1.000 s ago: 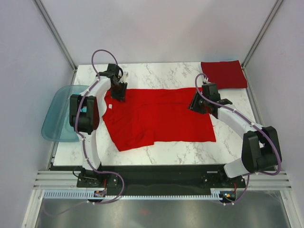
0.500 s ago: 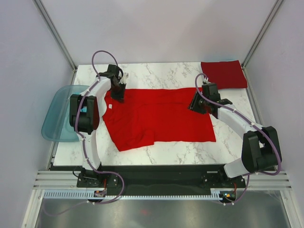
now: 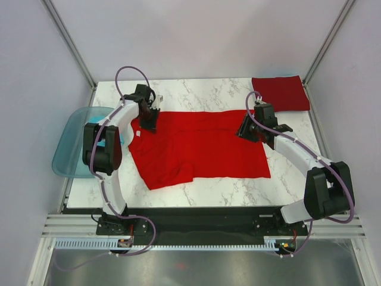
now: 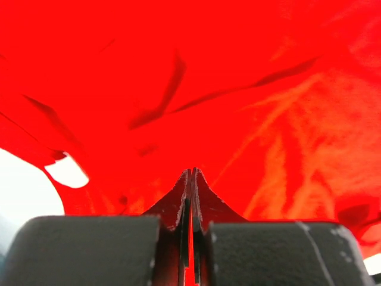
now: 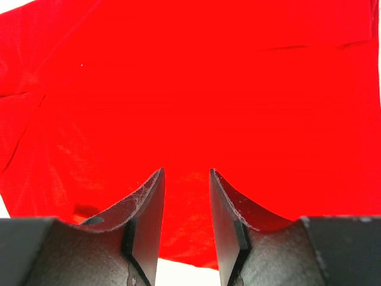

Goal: Fold and stack the t-shirts
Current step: Fold the tshirt

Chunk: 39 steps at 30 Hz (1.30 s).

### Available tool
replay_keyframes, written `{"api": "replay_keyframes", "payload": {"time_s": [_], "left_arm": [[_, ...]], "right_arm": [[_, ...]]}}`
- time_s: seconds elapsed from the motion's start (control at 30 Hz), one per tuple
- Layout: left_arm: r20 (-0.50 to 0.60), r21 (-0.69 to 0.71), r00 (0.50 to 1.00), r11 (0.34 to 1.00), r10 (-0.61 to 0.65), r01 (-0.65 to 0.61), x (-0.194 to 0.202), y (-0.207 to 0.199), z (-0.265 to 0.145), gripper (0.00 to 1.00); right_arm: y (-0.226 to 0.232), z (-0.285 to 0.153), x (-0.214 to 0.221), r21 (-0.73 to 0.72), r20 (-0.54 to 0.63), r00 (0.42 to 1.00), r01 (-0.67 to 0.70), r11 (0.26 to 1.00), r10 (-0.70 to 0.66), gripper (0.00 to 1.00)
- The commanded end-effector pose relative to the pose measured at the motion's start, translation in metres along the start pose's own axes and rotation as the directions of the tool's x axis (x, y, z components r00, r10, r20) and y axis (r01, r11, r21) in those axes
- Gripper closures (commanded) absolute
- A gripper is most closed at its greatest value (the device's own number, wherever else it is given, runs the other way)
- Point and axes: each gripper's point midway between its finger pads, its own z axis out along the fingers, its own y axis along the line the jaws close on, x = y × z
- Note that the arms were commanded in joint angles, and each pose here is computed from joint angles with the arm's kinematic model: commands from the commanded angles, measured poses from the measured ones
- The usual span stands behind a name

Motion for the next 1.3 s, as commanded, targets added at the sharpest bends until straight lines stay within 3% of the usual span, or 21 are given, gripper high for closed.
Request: {"api": "replay_keyframes", "payload": {"time_s": [0.0, 0.17, 0.3, 0.37, 0.87, 1.27], "left_arm": [[0.082, -0.007, 0.996, 1.0, 0.018, -0.017, -0.013, -0.009, -0.03, 0.98], [0.106, -0.055, 0.994, 0.998, 0.042, -0.036, -0.018, -0.002, -0.04, 0.98], [0.06, -0.098, 0.994, 0.992, 0.086, -0.08, -0.012, 0.011, -0.026, 0.68], [0.05, -0.098, 0.994, 0.991, 0.099, -0.093, -0.012, 0.013, -0.021, 0.65], [0.025, -0.166, 0.992, 0.979, 0.127, -0.121, -0.024, 0.036, 0.005, 0.61], [0.035, -0.142, 0.992, 0.983, 0.121, -0.115, -0.032, 0.036, 0.014, 0.63]], "right_arm": [[0.01, -0.01, -0.011, -0.04, 0.043, 0.999, -0.002, 0.999, 0.003, 0.56], [0.012, -0.01, -0.011, -0.045, 0.043, 0.999, 0.0, 0.999, 0.002, 0.56], [0.012, -0.01, -0.012, -0.046, 0.045, 0.999, 0.0, 0.999, 0.002, 0.56], [0.012, -0.01, -0.013, -0.045, 0.047, 0.999, 0.002, 0.999, 0.0, 0.56], [0.009, -0.001, -0.016, -0.024, 0.043, 0.999, 0.014, 1.0, -0.013, 0.56], [0.013, 0.002, -0.021, -0.031, 0.044, 0.999, 0.01, 0.999, -0.009, 0.56]]}}
